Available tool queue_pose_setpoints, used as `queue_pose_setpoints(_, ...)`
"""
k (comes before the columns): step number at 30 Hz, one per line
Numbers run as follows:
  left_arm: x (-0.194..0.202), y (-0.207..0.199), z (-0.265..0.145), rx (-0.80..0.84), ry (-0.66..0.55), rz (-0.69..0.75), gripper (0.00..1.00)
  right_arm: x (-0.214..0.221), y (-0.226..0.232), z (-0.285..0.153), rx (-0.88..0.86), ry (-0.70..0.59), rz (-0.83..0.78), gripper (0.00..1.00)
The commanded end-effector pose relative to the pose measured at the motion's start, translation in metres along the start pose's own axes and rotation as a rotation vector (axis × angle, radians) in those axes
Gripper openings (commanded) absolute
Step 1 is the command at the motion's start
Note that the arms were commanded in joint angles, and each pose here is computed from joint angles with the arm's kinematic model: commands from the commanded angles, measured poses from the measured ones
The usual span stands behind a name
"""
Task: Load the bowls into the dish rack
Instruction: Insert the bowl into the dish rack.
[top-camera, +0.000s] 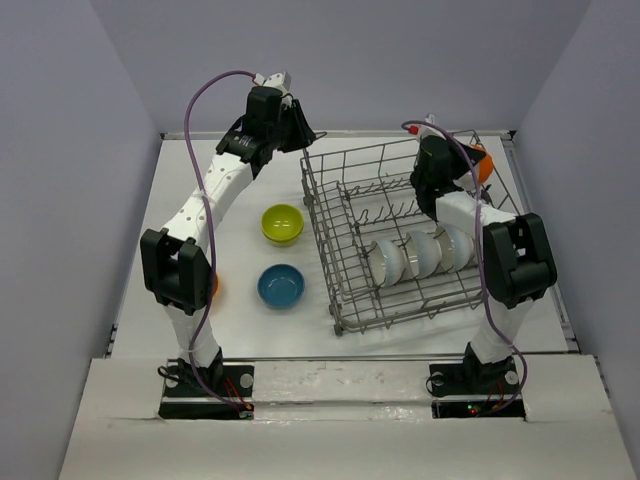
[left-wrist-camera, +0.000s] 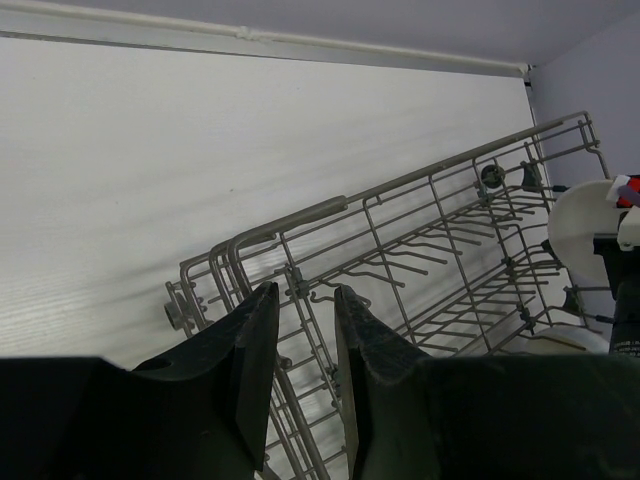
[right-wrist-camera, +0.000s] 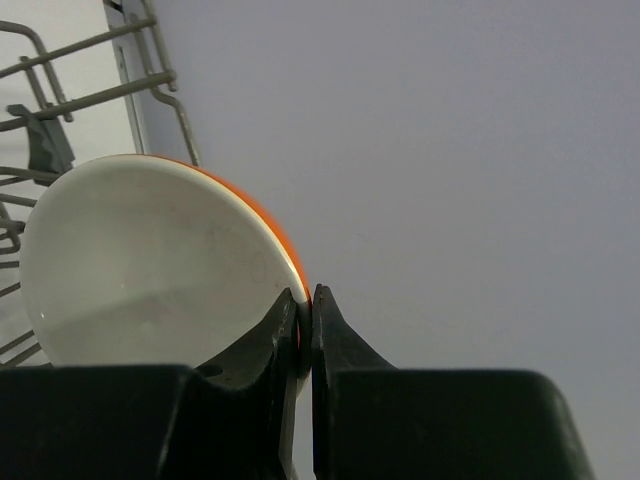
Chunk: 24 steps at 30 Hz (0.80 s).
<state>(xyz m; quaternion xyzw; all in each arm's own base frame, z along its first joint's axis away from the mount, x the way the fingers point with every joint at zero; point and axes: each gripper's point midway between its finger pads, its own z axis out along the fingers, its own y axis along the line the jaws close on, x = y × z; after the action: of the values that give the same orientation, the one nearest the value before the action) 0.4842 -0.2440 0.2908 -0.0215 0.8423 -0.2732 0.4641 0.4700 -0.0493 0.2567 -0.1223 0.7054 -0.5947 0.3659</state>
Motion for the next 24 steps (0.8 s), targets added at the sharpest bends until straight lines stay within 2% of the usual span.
queue_pose_setpoints(1,-0.026,-0.022,-0.025,0.066,-0.077,0.014,0.38,-0.013,-0.002,-0.008,0.023,-0.027,0.047,0.01)
queue_pose_setpoints(11,-0.027,-0.023,-0.025,0.075,-0.076,0.013,0.38,-0.018,-0.019,-0.008,0.066,-0.020,0.054,0.01)
queue_pose_setpoints(24,-0.027,-0.024,-0.026,0.077,-0.078,0.015,0.38,0.002,-0.045,-0.001,0.102,0.029,0.108,0.01)
